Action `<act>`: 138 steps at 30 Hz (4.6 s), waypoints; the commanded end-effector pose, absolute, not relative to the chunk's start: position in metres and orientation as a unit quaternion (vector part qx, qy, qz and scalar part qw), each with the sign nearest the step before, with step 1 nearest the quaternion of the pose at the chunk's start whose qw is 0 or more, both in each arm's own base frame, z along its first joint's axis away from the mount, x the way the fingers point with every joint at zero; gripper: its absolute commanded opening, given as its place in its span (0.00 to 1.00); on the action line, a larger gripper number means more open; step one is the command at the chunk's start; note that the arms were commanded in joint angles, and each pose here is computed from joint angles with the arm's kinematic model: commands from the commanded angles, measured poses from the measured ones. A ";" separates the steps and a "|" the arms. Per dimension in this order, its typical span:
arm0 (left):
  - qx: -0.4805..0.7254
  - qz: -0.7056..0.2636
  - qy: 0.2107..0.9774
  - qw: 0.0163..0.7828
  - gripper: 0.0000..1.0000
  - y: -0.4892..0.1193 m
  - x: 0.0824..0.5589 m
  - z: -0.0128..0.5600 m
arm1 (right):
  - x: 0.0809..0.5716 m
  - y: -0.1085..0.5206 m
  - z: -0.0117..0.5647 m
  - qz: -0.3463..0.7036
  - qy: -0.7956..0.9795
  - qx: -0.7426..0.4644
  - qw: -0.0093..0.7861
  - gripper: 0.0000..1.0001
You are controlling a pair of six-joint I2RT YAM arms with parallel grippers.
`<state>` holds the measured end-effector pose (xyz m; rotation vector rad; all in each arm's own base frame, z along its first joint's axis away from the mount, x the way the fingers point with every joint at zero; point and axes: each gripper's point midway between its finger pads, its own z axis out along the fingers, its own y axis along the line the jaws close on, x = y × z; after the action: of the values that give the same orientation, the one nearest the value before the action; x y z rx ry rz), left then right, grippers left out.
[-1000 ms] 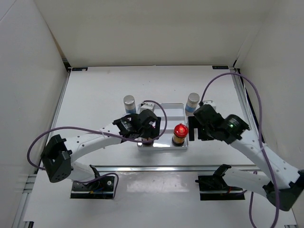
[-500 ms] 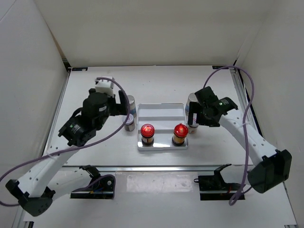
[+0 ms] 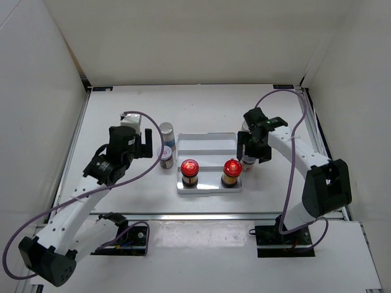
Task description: Organize the condiment bottles
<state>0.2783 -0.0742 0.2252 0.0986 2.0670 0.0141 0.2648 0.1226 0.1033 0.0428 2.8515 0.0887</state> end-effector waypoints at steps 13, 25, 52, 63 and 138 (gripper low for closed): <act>0.048 -0.010 0.860 0.508 1.00 -0.085 0.289 0.230 | 0.296 0.122 0.156 0.038 0.971 0.021 0.235 0.30; 0.050 -0.007 0.864 0.501 1.00 -0.086 0.291 0.225 | 0.307 0.120 0.151 0.017 0.974 0.009 0.227 0.90; 0.055 -0.006 0.870 0.489 1.00 -0.089 0.294 0.217 | 0.310 0.105 0.135 -0.006 0.974 0.035 0.223 0.28; 0.059 -0.007 0.875 0.481 1.00 -0.091 0.295 0.211 | 0.309 0.153 0.185 0.071 0.960 -0.023 0.270 0.15; 0.069 -0.022 0.878 0.473 1.00 -0.099 0.296 0.209 | 0.318 0.183 0.114 0.003 0.981 -0.017 0.195 1.00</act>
<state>0.2906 -0.0931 0.1921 0.1732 2.1885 -0.0099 0.3118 0.1974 0.0929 -0.1284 2.8321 0.0792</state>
